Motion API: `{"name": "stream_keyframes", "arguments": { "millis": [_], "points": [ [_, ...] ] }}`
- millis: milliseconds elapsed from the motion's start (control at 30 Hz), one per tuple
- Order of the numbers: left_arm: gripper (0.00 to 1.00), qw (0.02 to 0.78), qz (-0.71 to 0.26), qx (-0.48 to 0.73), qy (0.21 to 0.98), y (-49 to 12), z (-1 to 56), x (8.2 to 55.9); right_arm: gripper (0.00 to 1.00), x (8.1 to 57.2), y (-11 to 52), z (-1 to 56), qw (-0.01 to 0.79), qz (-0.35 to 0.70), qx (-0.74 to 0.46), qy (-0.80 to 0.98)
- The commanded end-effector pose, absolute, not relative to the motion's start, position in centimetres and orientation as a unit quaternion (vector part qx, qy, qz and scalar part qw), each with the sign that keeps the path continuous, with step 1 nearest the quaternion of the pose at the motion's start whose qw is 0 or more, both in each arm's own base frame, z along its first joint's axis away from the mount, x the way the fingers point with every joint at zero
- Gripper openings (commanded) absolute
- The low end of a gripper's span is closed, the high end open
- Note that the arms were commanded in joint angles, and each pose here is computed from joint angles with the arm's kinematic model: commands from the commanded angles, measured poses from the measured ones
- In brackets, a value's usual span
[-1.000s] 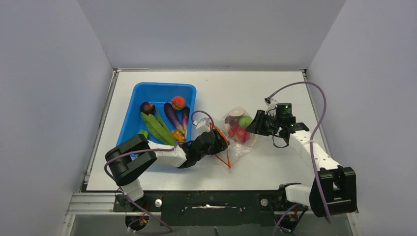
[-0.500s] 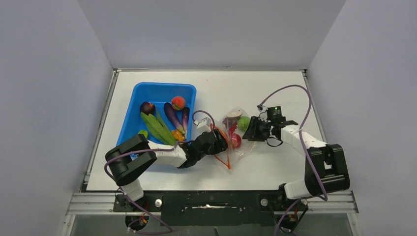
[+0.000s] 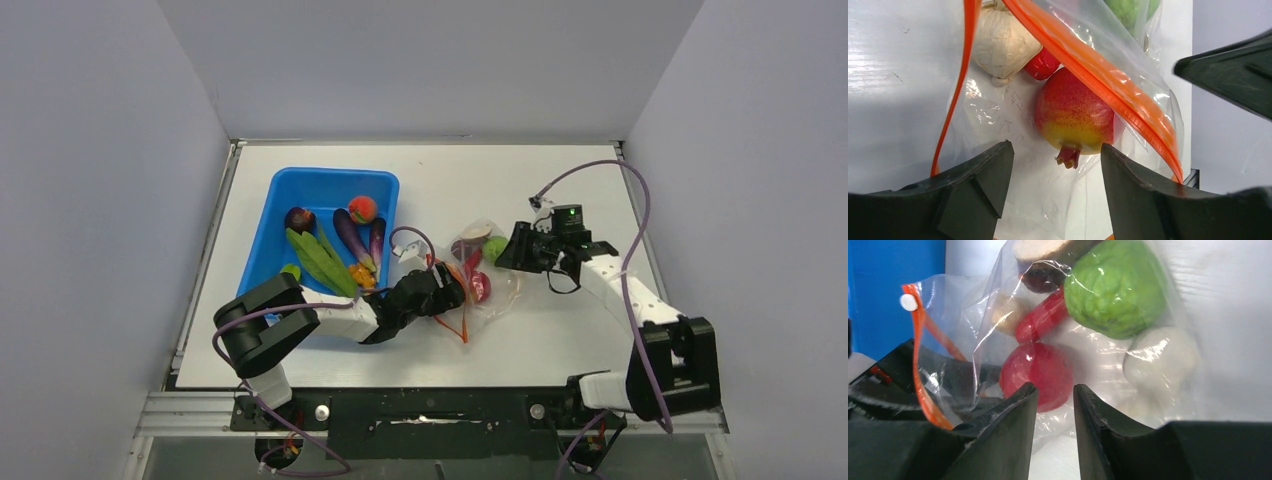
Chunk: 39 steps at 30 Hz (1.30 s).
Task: Open the zip-top bag and remove the fake food
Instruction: Pick up the fake fruit from the zipper food storage bag.
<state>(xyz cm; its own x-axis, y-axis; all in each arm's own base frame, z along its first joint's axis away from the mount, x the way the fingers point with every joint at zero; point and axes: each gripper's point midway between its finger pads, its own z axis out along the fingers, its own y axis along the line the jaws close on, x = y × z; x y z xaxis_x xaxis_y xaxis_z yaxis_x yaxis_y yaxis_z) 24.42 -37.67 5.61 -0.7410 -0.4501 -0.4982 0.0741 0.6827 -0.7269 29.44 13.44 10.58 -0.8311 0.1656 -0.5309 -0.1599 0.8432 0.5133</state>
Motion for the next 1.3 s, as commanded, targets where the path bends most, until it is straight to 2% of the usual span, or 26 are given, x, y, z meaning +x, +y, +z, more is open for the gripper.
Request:
{"name": "stream_keyframes", "arguments": {
  "millis": [0, 200, 633, 833, 1267],
  "points": [
    [0.65, 0.366, -0.427, -0.131, 0.816, -38.4, 9.0, 25.2, 0.33, 30.3, 16.0, 9.2, 0.244, 0.296, -0.048, 0.922],
    [0.7, 0.36, -0.448, -0.144, 0.806, -38.9, 9.2, 25.2, 0.3, 28.1, 16.6, 5.9, 0.206, 0.288, -0.037, 0.935],
    [0.73, 0.341, -0.425, -0.123, 0.829, -39.4, 7.8, 24.8, 0.31, 27.3, 17.7, 8.6, 0.23, 0.338, -0.032, 0.912],
    [0.74, 0.324, -0.428, -0.073, 0.841, -40.7, 7.7, 24.0, 0.35, 26.3, 17.1, 7.9, 0.212, 0.322, -0.045, 0.922],
    [0.74, 0.312, -0.428, -0.037, 0.848, -42.3, 7.2, 23.2, 0.35, 25.1, 17.2, 6.1, 0.189, 0.33, -0.037, 0.924]
  ]
}}
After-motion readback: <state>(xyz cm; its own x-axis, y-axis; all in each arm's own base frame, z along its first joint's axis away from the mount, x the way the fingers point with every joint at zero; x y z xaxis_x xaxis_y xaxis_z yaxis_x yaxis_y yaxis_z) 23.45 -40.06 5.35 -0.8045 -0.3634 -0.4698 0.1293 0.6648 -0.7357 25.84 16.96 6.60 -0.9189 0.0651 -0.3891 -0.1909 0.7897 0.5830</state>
